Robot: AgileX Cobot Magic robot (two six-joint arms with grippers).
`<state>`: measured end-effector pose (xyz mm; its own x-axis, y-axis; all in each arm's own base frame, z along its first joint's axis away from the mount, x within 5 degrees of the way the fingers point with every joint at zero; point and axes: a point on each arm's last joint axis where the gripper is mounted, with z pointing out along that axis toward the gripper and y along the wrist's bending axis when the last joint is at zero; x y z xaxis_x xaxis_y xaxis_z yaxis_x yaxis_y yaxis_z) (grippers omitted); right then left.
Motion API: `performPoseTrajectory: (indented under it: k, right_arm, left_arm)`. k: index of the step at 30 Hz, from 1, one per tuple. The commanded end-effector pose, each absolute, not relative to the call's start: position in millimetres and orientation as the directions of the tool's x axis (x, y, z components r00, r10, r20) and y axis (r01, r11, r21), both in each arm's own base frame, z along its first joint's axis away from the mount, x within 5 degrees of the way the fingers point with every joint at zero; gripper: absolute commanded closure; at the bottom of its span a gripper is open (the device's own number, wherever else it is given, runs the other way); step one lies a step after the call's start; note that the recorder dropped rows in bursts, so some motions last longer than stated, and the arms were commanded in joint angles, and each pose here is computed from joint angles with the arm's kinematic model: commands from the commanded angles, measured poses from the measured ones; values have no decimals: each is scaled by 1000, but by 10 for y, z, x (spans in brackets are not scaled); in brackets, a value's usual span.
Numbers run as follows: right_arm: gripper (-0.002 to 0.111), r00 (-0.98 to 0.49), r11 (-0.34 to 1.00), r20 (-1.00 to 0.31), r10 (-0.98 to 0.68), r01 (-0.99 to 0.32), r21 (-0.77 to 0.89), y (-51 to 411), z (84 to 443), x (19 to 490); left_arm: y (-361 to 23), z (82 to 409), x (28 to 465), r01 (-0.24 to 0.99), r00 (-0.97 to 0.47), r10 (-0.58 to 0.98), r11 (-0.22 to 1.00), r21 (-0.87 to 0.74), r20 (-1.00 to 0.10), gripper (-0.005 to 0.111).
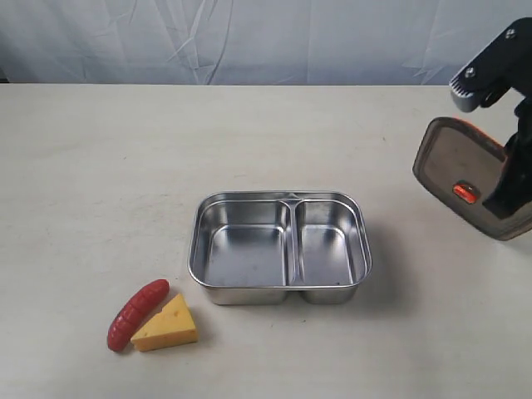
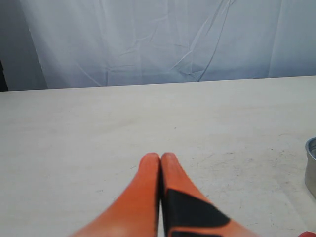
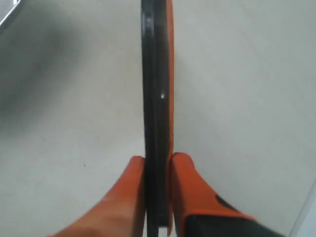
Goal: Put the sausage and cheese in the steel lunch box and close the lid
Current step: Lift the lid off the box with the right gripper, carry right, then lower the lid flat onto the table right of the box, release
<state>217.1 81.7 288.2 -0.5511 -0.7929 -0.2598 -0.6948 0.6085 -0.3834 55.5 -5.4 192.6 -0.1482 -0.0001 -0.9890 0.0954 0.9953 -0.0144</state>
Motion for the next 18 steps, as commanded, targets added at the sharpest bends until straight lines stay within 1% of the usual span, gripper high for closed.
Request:
performPoseTrajectory:
  k: [1, 7, 10, 14, 18]
  right_arm:
    - [109, -515, 563, -229, -826, -743, -361, 948, 2727, 2038]
    - [109, -494, 543, -230, -838, -796, -267, 1096, 2514, 1861]
    - [109, -484, 522, -202, -852, -817, -246, 1104, 2381, 1777]
    - [109, -492, 523, -182, -851, -823, -221, 1073, 2245, 1712]
    - [109, -504, 538, -197, -841, -821, -194, 1085, 2190, 1685]
  left_arm:
    - [-58, 1922, 552, 102, -145, 0, 995, -15, -989, 107]
    - [-58, 1922, 552, 102, -145, 0, 995, -15, -989, 107]
    - [-58, 1922, 552, 102, -145, 0, 995, -15, -989, 107]
    - [-58, 1922, 552, 102, -145, 0, 995, -15, -989, 107]
    - [-58, 1922, 552, 102, -145, 0, 995, -15, -989, 107]
